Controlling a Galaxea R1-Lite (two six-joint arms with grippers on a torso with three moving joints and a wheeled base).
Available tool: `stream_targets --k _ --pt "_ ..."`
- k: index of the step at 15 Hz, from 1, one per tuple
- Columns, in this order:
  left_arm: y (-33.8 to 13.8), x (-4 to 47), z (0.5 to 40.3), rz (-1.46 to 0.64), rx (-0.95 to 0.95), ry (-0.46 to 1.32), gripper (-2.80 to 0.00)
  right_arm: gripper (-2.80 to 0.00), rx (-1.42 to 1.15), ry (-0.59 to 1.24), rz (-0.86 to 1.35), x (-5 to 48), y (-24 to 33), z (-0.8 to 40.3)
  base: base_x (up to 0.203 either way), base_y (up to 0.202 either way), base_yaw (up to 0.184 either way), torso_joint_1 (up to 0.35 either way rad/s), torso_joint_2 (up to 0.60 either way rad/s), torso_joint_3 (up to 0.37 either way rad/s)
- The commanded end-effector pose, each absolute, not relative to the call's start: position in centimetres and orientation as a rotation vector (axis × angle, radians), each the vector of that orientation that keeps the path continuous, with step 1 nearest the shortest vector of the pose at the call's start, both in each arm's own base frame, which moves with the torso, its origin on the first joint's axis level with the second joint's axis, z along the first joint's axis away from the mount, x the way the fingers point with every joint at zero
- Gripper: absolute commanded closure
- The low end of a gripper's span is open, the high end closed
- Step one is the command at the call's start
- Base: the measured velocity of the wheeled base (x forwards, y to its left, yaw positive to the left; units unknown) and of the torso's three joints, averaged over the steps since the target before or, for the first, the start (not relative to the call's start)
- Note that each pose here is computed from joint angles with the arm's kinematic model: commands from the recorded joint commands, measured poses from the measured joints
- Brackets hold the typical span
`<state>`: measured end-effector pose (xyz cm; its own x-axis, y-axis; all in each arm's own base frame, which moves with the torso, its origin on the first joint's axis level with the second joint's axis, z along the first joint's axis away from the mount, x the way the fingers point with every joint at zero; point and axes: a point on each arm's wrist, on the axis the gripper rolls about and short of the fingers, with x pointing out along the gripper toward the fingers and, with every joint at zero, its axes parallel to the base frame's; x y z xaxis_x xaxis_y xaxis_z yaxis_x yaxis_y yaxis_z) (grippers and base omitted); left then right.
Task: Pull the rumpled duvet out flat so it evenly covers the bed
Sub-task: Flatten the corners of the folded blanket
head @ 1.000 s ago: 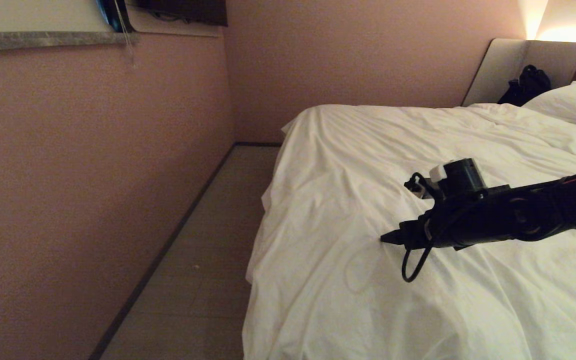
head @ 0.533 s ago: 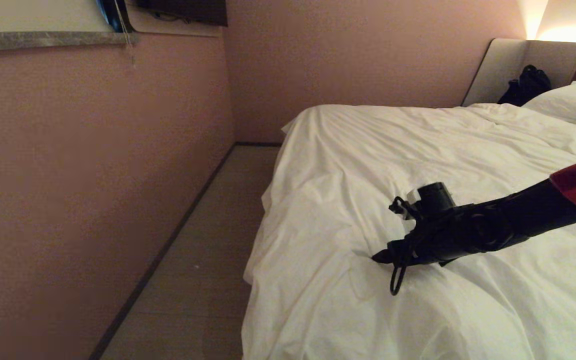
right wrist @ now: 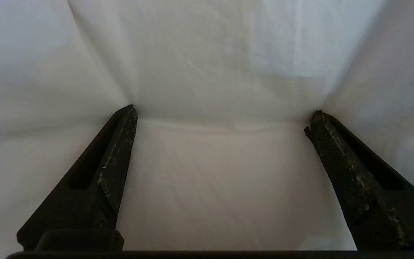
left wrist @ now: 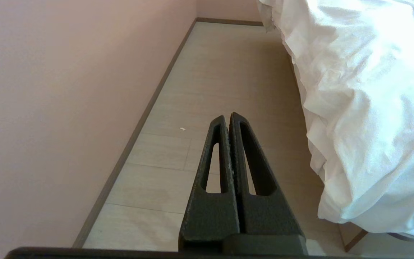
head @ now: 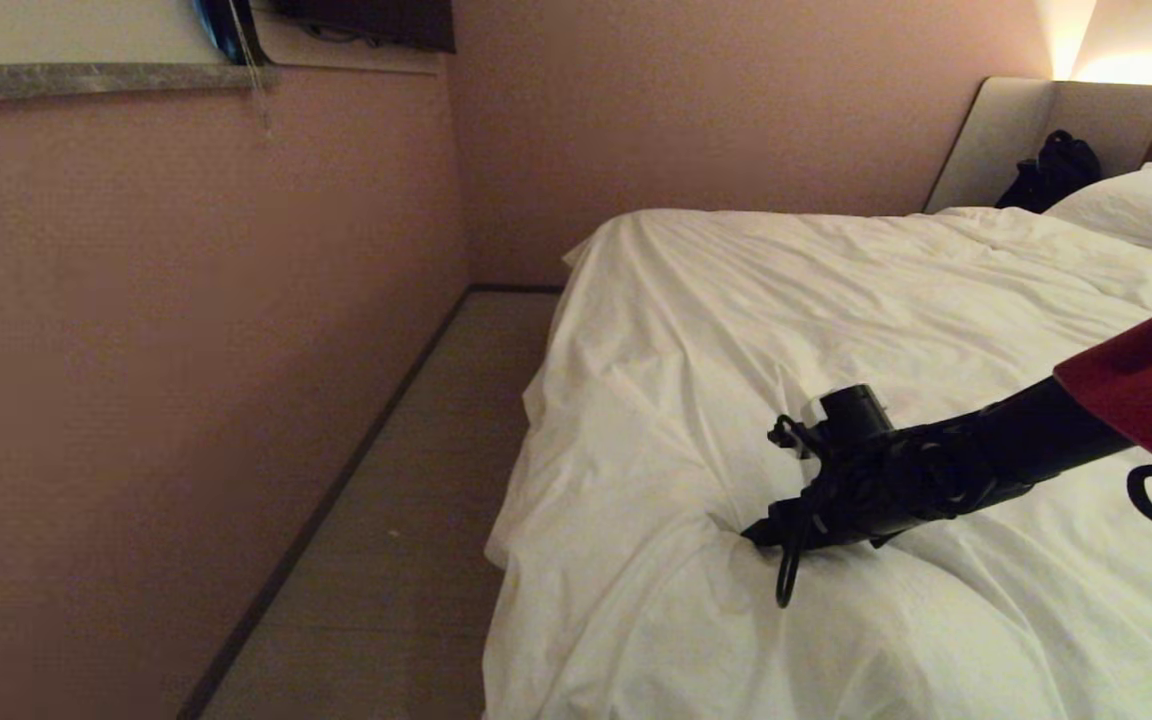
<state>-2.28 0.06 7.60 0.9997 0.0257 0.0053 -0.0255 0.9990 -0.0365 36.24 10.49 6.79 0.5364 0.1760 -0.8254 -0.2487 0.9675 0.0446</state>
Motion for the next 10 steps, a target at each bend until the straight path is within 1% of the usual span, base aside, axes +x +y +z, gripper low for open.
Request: stream_targets --k 1,2,3,10 --pt "0.1 -2.3 7.6 0.026 -0.038 -0.007 0.00 -2.80 -0.083 0.989 0.253 36.3 10.5 6.2 0.000 0.000 0.000 0.000 0.00 0.000" --pt "0.1 -2.3 7.6 0.026 -0.037 -0.007 0.00 -2.80 -0.084 0.995 0.252 36.3 10.5 6.0 0.000 0.000 0.000 0.000 0.00 0.000" --pt "0.1 -2.3 7.6 0.026 -0.038 -0.007 0.00 0.00 -0.084 0.994 0.252 36.4 10.5 6.0 0.000 0.000 0.000 0.000 0.00 0.000" --pt "0.1 -2.3 7.6 0.026 -0.037 -0.007 0.00 0.00 -0.071 0.962 0.263 36.1 10.5 7.4 0.000 0.000 0.000 0.000 0.00 0.000"
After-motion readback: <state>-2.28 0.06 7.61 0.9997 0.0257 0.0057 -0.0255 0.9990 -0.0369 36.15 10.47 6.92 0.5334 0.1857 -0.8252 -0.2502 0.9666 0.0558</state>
